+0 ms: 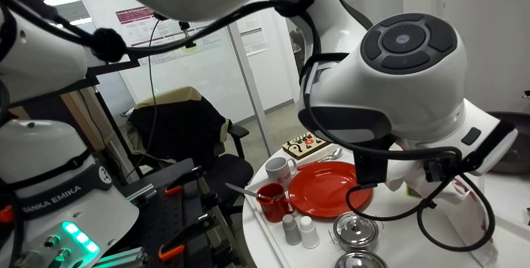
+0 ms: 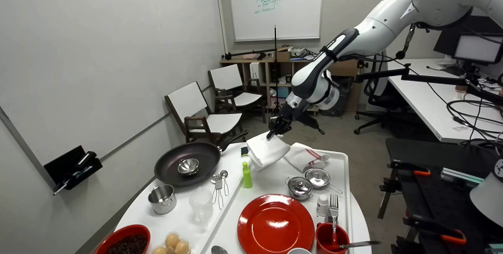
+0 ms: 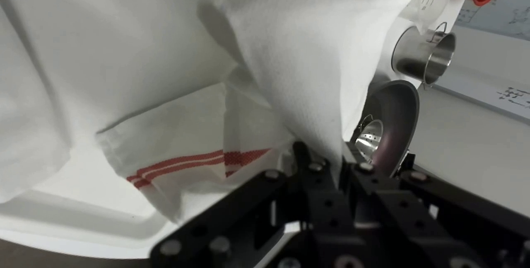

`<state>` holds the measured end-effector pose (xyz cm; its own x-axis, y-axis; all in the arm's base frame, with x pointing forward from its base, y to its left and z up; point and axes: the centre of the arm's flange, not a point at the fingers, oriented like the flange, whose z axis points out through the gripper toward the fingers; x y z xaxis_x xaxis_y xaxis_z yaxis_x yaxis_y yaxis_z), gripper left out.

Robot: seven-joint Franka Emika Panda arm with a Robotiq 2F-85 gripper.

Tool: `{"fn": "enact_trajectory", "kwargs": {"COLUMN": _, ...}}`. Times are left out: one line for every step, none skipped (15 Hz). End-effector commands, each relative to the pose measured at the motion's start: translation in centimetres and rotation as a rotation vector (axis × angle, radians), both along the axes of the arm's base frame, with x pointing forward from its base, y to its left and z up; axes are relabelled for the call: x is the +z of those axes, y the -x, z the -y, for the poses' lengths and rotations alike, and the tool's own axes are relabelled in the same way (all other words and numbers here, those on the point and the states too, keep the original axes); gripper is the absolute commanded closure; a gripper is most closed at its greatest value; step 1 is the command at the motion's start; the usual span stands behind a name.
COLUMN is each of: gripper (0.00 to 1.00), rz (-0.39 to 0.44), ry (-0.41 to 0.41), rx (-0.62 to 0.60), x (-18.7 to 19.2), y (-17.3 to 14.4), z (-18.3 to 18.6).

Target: Pick up the cloth and clean the plate

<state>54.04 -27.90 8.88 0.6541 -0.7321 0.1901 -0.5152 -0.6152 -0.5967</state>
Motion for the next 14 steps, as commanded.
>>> {"fn": "enact_trajectory", "kwargs": {"gripper": 0.92, "rz": 0.0, "ry": -0.001, "rx": 0.0, "x": -0.03, "y": 0.01, "z": -0.01}}
{"fn": "enact_trajectory", "kwargs": {"gripper": 0.92, "rz": 0.0, "ry": -0.002, "rx": 0.0, "x": -0.03, "y": -0.01, "z": -0.04}}
{"fn": "enact_trajectory", "kwargs": {"gripper": 0.92, "rz": 0.001, "ry": -0.002, "rx": 0.0, "x": -0.02, "y": -0.02, "z": -0.06}}
{"fn": "enact_trajectory", "kwargs": {"gripper": 0.92, "rz": 0.001, "ry": -0.002, "rx": 0.0, "x": -0.01, "y": -0.03, "z": -0.07}}
{"fn": "enact_trajectory", "kwargs": {"gripper": 0.92, "rz": 0.001, "ry": -0.002, "rx": 0.0, "x": -0.01, "y": -0.03, "z": -0.08}}
{"fn": "enact_trajectory", "kwargs": {"gripper": 0.92, "rz": 0.001, "ry": -0.002, "rx": 0.0, "x": -0.01, "y": -0.04, "z": -0.08}}
{"fn": "enact_trajectory", "kwargs": {"gripper": 0.92, "rz": 0.001, "ry": -0.003, "rx": 0.0, "x": 0.0, "y": -0.04, "z": -0.09}}
{"fn": "enact_trajectory", "kwargs": {"gripper": 0.92, "rz": 0.001, "ry": -0.003, "rx": 0.0, "x": -0.01, "y": -0.05, "z": -0.09}}
{"fn": "enact_trajectory", "kwargs": {"gripper": 0.92, "rz": 0.001, "ry": -0.003, "rx": 0.0, "x": -0.01, "y": -0.04, "z": -0.09}}
{"fn": "enact_trajectory", "kwargs": {"gripper": 0.92, "rz": 0.001, "ry": -0.003, "rx": 0.0, "x": -0.01, "y": -0.05, "z": -0.1}}
{"fn": "enact_trajectory", "kwargs": {"gripper": 0.92, "rz": 0.001, "ry": -0.003, "rx": 0.0, "x": -0.01, "y": -0.05, "z": -0.09}}
{"fn": "enact_trajectory", "kwargs": {"gripper": 0.98, "rz": 0.001, "ry": -0.003, "rx": 0.0, "x": -0.01, "y": -0.05, "z": -0.09}}
{"fn": "enact_trajectory", "kwargs": {"gripper": 0.97, "rz": -0.013, "ry": 0.005, "rx": -0.011, "x": -0.04, "y": 0.0, "z": 0.13}}
{"fn": "enact_trajectory", "kwargs": {"gripper": 0.97, "rz": -0.026, "ry": 0.006, "rx": -0.015, "x": -0.11, "y": 0.1, "z": 0.36}}
